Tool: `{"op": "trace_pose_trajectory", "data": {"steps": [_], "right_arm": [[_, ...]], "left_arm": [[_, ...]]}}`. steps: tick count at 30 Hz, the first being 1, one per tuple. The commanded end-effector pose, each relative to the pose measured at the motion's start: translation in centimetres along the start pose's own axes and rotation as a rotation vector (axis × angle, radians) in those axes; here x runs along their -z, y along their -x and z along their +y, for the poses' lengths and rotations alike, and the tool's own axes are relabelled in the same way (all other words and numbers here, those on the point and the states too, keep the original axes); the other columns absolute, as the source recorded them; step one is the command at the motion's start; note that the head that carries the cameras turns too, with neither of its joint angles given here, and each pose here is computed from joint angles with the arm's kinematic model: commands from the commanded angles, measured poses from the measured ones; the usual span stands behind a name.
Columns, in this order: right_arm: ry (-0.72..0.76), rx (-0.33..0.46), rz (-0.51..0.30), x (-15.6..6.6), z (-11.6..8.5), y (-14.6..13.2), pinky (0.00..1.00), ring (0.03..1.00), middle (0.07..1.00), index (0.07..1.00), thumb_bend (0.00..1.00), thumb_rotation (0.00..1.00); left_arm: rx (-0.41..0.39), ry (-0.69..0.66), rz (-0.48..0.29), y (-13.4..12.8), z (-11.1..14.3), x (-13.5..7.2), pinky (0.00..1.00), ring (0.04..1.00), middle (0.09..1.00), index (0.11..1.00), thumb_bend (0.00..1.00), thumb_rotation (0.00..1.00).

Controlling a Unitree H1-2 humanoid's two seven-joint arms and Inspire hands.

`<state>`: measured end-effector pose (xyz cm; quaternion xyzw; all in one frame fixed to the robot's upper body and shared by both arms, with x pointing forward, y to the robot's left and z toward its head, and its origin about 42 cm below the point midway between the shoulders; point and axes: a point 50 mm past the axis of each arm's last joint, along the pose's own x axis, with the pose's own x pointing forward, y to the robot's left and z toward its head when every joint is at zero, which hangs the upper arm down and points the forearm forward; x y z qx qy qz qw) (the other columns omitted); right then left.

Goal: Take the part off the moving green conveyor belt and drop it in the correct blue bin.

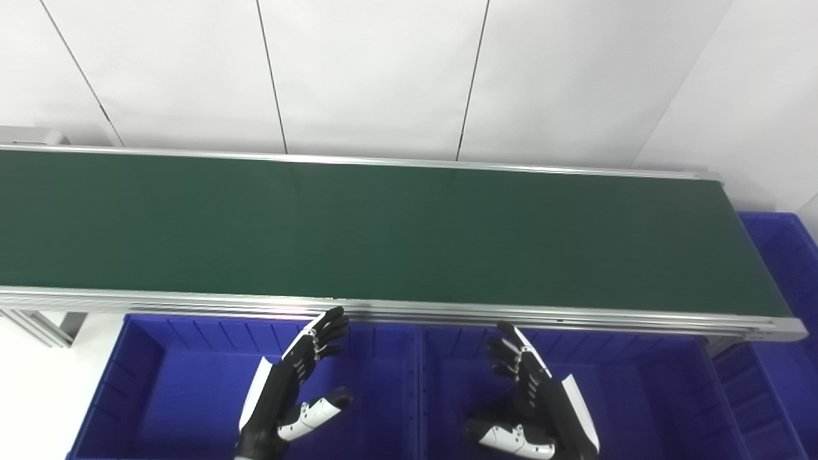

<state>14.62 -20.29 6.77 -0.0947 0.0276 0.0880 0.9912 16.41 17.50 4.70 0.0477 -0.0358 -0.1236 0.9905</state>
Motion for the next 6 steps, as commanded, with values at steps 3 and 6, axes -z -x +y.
{"op": "trace_pose_trajectory", "data": {"steps": [3,6], "right_arm": [[0.016,0.022,-0.090,-0.89,-0.15,-0.45,0.82,0.878,0.894,0.948,0.98,0.37],[0.025,0.029,-0.085,-0.80,-0.20,-0.51,0.83,0.896,0.910,0.957,0.98,0.36]], "left_arm": [[-0.002,-0.011,-0.056,-0.42,-0.15,-0.82,0.77,0.834,0.857,0.871,0.80,0.67],[0.000,-0.001,-0.055,-0.42,-0.22,-0.71,0.78,0.835,0.857,0.872,0.80,0.65]]}}
